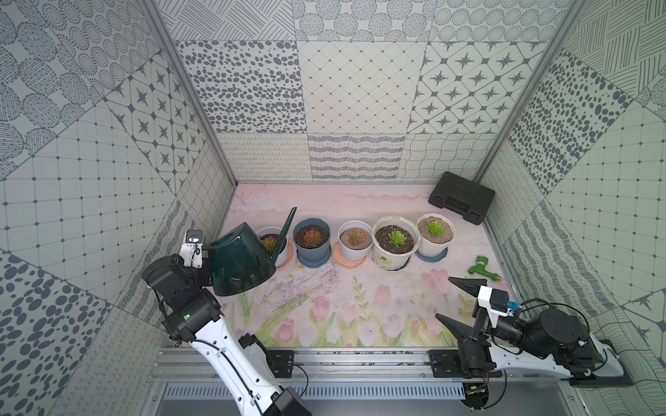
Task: Water the succulent around the soil edge
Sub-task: Water the soil of the potted plant with water, then place the watering can at the center of the board.
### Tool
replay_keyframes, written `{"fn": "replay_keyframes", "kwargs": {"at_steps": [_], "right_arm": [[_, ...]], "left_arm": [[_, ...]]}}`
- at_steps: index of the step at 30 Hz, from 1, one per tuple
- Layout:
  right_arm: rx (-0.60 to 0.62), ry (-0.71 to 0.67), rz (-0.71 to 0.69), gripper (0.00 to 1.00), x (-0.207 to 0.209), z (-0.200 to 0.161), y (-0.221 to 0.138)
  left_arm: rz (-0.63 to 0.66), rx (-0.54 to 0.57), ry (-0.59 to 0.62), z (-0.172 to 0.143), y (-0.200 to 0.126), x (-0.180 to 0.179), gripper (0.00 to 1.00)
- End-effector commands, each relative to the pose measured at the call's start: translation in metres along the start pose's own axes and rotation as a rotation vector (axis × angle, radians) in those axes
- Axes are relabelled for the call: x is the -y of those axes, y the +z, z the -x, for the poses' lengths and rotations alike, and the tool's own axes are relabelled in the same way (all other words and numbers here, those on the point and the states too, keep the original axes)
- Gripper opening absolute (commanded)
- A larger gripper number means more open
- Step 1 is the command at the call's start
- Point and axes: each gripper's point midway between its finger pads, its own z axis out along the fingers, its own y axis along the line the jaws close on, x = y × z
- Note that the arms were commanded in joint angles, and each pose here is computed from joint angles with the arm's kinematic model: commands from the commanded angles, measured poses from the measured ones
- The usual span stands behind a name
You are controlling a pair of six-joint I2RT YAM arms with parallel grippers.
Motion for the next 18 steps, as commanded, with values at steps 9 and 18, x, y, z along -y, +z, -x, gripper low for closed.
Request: {"fn": "replay_keyframes", "kwargs": {"at_steps": [9, 18], "right_arm": [[0.047, 0.015, -0.063, 0.97, 0.009, 0.008, 0.003], [0.052, -0.024, -0.112, 0.98, 0.014, 0.016, 0.009]], "left_arm": [[0.277, 0.278, -0.218, 0.064, -0.022, -0.056, 0.00], [0.151, 0.531, -0.259, 0.133, -0.049, -0.030, 0.00]]}}
